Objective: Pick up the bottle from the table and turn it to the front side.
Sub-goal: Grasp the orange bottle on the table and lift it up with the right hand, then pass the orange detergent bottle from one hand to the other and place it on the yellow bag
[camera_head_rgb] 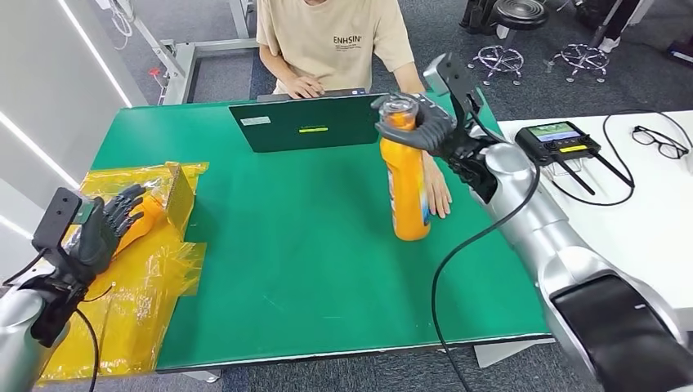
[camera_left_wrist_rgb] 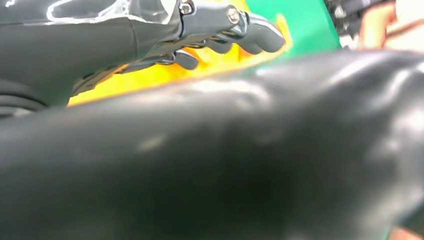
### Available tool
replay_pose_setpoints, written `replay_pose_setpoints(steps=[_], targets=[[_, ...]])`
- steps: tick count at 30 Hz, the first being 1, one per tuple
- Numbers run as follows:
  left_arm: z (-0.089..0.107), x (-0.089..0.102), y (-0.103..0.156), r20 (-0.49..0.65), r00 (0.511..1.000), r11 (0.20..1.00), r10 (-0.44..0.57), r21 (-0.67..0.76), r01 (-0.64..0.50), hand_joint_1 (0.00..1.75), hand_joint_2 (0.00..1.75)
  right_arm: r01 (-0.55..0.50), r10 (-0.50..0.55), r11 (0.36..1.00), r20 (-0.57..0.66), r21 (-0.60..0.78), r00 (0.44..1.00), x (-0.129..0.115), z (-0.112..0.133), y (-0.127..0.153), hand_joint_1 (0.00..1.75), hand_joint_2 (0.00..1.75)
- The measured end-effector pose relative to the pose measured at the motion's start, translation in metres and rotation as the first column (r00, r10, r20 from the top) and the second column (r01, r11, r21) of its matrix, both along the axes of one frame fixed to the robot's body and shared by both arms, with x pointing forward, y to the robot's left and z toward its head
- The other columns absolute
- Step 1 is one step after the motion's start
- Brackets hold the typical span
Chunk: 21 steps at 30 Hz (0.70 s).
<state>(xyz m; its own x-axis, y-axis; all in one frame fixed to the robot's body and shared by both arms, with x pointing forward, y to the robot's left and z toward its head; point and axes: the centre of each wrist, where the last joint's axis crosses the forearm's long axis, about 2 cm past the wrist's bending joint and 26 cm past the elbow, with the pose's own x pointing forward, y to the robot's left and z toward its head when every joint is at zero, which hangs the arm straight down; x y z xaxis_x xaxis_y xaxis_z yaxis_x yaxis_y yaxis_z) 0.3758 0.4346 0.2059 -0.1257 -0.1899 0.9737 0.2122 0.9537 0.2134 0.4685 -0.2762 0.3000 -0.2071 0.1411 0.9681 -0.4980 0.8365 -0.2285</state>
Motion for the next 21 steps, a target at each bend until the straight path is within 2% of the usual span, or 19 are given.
replay_pose_setpoints(steps=[5, 12, 16, 21], targets=[[0.009, 0.018, -0.039, 0.003, 0.993, 0.993, -0.117, -0.012, 0.117, 0.00, 0.00, -0.091, 0.090, 0.995, 0.022, 0.050, 0.996, 0.007, 0.044, 0.054, 1.75, 1.75], [0.021, 0.040, -0.097, 0.008, 0.969, 0.969, -0.247, -0.022, 0.247, 0.00, 0.00, -0.180, 0.180, 0.972, 0.017, 0.151, 0.984, 0.006, 0.085, 0.112, 1.75, 1.75], [0.029, 0.048, -0.127, 0.016, 0.954, 0.954, -0.298, -0.037, 0.299, 0.00, 0.00, -0.197, 0.200, 0.962, 0.007, 0.191, 0.980, 0.004, 0.095, 0.130, 1.75, 1.75], [0.039, 0.053, -0.163, 0.034, 0.934, 0.933, -0.356, -0.045, 0.357, 0.00, 0.00, -0.189, 0.200, 0.953, -0.021, 0.238, 0.980, 0.004, 0.093, 0.140, 1.75, 1.75]])
